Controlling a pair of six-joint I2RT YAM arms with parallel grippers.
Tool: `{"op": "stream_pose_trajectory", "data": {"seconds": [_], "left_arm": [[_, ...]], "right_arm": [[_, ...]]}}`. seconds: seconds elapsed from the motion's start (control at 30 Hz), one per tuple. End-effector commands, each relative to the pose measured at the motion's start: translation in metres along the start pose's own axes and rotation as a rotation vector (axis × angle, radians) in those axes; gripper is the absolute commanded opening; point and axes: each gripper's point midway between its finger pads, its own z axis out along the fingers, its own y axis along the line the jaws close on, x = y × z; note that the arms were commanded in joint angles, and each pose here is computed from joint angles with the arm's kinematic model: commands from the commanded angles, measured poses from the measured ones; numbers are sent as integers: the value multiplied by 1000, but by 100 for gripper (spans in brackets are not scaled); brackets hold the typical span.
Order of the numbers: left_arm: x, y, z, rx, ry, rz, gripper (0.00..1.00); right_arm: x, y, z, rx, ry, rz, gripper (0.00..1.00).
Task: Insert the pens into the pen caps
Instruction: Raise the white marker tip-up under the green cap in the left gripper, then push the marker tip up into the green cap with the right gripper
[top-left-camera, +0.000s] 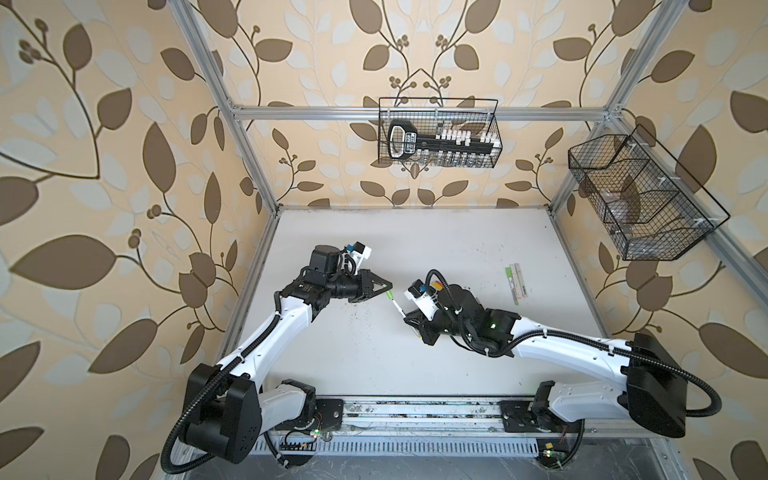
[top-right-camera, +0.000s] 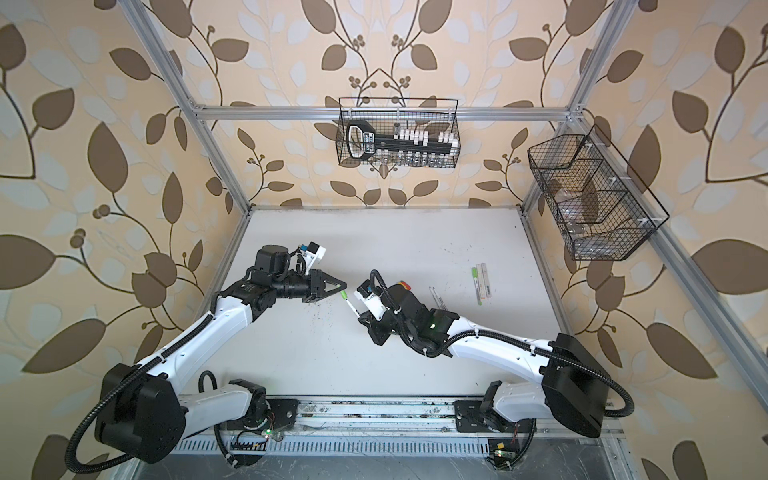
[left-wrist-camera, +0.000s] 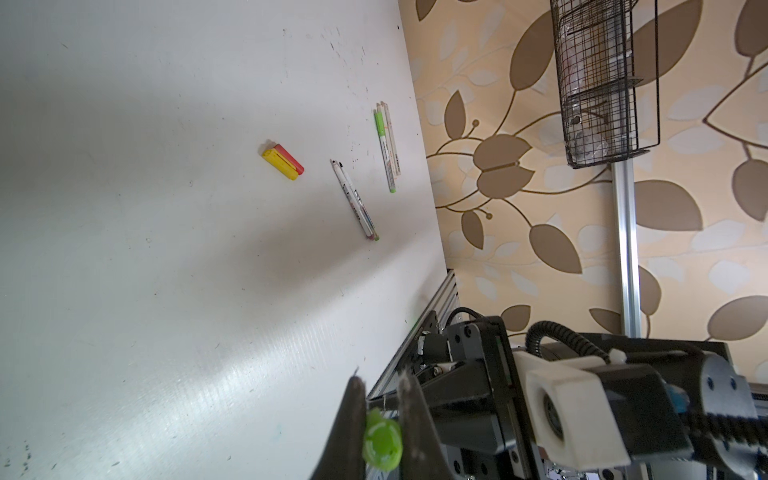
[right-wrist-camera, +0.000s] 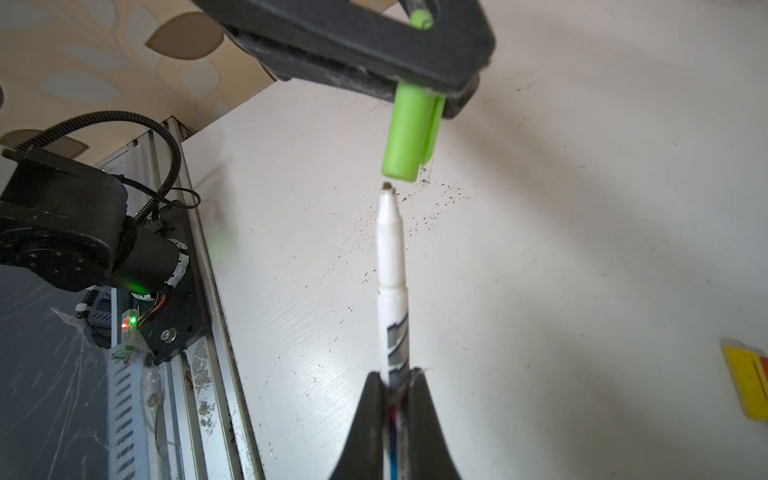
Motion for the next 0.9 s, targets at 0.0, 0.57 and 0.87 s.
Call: {"op": "stream_pose_trajectory", "data": {"seconds": [0.0, 0.57, 0.87], "left_arm": [[-1, -12, -5, 56, -9, 29, 0], [7, -3, 2, -1, 17, 28, 0], [15, -7, 8, -6, 47, 50, 0]], "right_arm": [[-8, 5, -1, -15, -19, -12, 3], [-26, 1, -6, 3, -45, -15, 3], [-37, 0, -6, 10, -63, -5, 3]]}}
